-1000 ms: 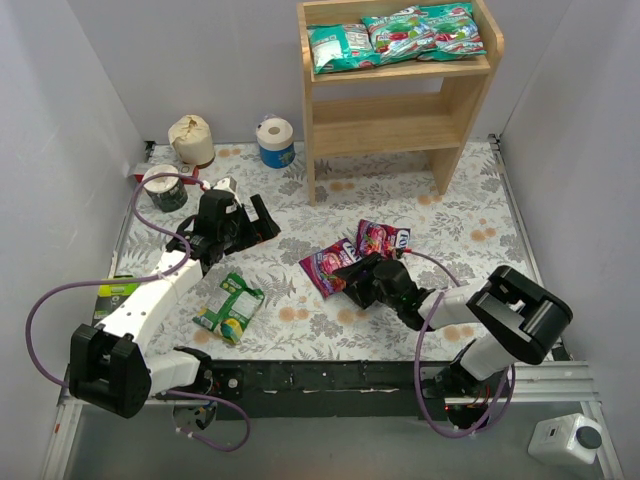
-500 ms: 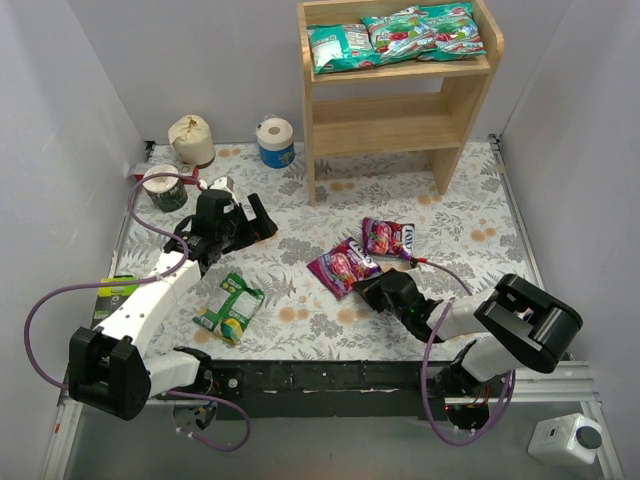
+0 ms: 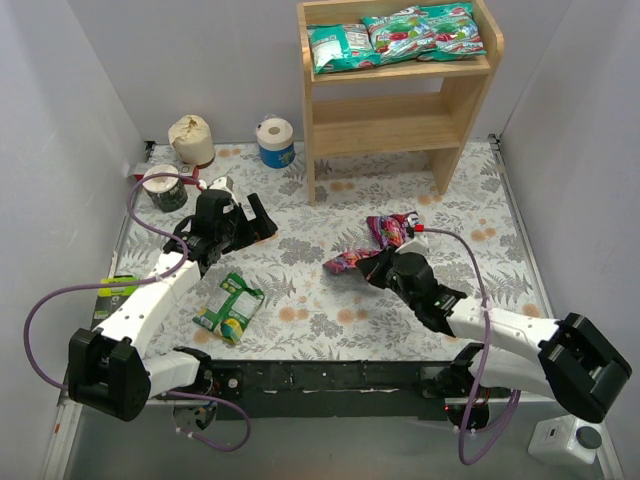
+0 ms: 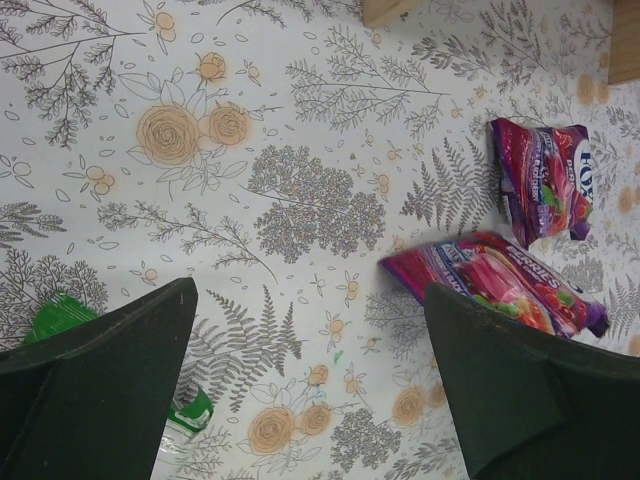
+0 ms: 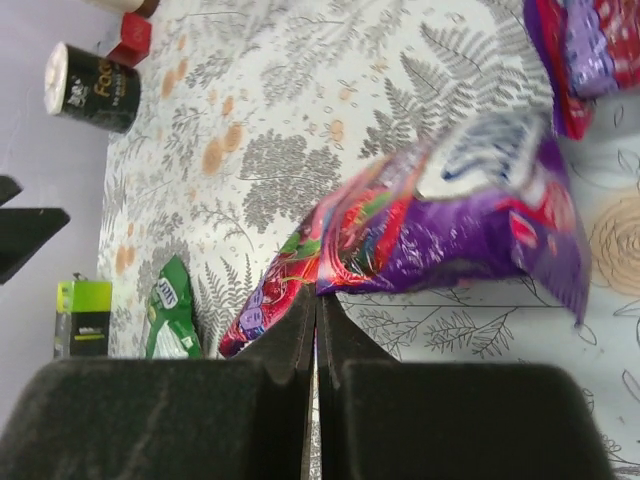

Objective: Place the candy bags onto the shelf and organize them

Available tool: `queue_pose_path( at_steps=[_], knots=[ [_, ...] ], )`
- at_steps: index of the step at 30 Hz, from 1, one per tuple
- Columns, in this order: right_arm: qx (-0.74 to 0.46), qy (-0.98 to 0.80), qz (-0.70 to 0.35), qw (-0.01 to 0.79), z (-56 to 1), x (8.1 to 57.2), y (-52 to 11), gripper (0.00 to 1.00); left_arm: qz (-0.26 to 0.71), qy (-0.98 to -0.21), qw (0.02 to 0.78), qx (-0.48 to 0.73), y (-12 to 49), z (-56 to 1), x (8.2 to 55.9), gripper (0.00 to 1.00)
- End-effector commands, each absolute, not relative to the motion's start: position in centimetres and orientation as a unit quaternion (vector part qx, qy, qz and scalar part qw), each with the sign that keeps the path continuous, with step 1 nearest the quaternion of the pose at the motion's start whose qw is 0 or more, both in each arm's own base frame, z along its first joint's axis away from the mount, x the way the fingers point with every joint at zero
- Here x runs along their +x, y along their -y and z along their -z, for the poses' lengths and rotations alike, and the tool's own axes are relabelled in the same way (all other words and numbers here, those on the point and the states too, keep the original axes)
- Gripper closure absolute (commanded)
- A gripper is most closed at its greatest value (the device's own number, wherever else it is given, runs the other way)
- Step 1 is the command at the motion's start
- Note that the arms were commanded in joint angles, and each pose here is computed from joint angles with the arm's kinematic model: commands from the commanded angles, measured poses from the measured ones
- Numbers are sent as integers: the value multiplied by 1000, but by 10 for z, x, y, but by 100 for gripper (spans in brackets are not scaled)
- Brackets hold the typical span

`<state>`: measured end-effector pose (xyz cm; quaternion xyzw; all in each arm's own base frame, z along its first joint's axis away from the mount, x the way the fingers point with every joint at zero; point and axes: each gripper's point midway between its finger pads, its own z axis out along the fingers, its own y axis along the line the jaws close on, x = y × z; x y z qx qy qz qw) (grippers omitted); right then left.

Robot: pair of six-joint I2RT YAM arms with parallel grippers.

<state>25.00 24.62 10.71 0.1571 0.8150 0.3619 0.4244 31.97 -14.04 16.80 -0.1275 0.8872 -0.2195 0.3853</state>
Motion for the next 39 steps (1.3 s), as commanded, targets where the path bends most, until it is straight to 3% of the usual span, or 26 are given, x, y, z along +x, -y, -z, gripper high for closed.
queue_pose_path(
  at_steps=[1, 8, 13, 29, 35, 39],
  knots=[
    [72, -780, -378, 493, -167, 255, -249, 99, 221, -878, 406, -126, 136, -184, 319, 2],
    [13, -726, -398, 561, -259, 272, -248, 99, 219, -878, 406, -128, 135, -183, 319, 2],
    [-3, -704, -394, 591, -293, 292, -234, 99, 218, -876, 411, -129, 134, -186, 319, 2],
    [-43, -590, -435, 679, -429, 421, -237, 99, 211, -877, 411, -133, 129, -184, 320, 2],
    [-56, -588, -444, 674, -413, 466, -255, 99, 210, -876, 414, -132, 128, -185, 320, 2],
    [-54, -633, -463, 618, -348, 496, -277, 99, 209, -876, 414, -134, 127, -185, 321, 2]
  ],
)
